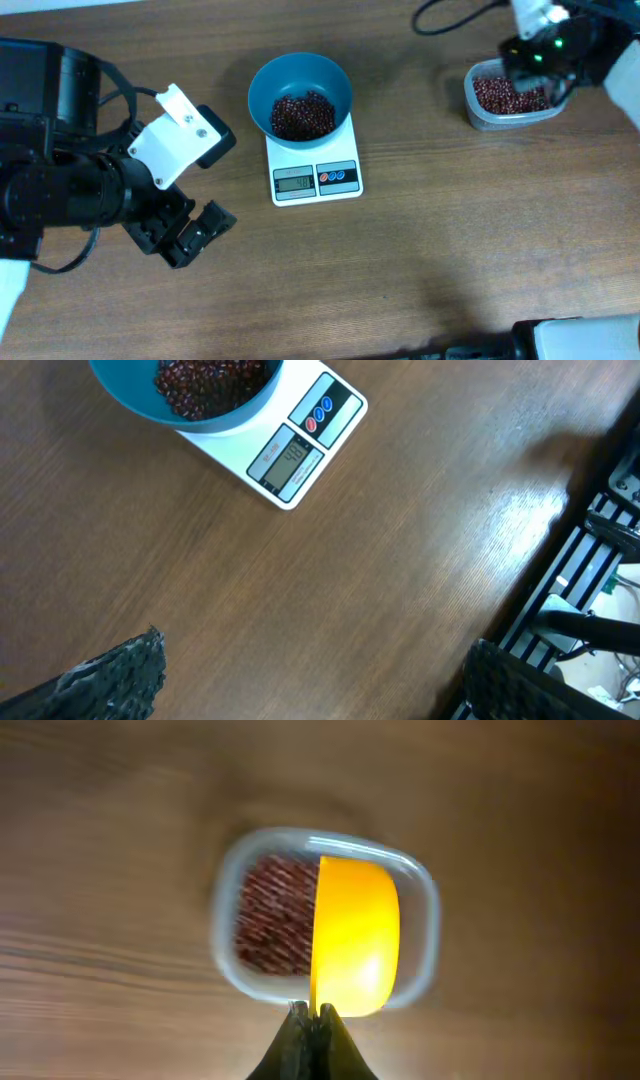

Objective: Scoop item into bowl and weigh 50g on scale
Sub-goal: 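Dip the yellow scoop into the red beans with the right gripper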

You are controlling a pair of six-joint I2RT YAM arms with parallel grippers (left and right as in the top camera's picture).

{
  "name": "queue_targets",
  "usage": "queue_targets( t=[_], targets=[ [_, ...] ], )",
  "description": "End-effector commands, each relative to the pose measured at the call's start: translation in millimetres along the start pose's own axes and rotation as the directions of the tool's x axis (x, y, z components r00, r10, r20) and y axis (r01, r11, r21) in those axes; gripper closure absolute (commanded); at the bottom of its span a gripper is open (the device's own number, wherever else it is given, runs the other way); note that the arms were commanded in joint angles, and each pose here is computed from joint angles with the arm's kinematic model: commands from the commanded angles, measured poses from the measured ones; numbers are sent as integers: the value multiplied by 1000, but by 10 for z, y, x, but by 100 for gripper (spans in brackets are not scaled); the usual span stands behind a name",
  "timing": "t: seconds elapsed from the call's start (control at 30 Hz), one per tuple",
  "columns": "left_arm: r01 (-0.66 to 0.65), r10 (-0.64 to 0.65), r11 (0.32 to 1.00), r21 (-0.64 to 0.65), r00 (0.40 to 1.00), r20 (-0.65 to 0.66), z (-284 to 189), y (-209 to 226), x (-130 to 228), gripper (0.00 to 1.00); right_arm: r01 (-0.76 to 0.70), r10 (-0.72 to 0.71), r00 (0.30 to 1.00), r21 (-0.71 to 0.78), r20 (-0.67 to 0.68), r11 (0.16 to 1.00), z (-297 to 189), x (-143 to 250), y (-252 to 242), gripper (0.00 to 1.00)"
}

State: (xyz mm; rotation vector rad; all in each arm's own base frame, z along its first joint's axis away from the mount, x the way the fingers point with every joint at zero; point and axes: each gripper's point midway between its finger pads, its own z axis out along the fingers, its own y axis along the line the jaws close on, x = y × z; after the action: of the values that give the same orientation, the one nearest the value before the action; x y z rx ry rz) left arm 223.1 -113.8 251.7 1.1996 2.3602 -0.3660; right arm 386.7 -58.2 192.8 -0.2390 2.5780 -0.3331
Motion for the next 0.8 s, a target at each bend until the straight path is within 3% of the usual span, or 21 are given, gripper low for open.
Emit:
queue_targets(
  t=[0.0, 0.17, 0.33, 0.43, 0.53, 0.67, 0.77],
  targets=[
    [-24, 24, 1000, 3, 1000, 5, -4, -14, -12, 1, -41, 45, 997, 60, -55, 997, 109, 125, -223, 96],
    [-24, 24, 1000, 3, 1000, 5, -4, -14, -12, 1, -38, 36, 992, -7, -125, 999, 432, 225, -84, 96],
    [-24, 24, 1000, 3, 1000, 5, -4, -14, -12, 1, -120, 105, 990, -159, -98, 980, 735, 103, 209, 96],
    [-24, 24, 1000, 3, 1000, 5, -4, -14, -12, 1, -175, 153, 979, -176, -133, 969, 870, 149, 276, 96],
    [-24, 24, 1000, 3, 1000, 5, -4, -14, -12, 1, -179, 156, 979, -187, -133, 966, 875, 144, 296, 96],
    [-24, 24, 1000, 3, 1000, 5, -4, -14, -12, 1, -235, 206, 971, -356, -118, 904, 796, 31, 581, 96],
    [-24, 24, 1000, 3, 1000, 6, -4, -14, -13, 1, -248, 221, 968, -298, -122, 922, 831, 72, 421, 96]
  ],
)
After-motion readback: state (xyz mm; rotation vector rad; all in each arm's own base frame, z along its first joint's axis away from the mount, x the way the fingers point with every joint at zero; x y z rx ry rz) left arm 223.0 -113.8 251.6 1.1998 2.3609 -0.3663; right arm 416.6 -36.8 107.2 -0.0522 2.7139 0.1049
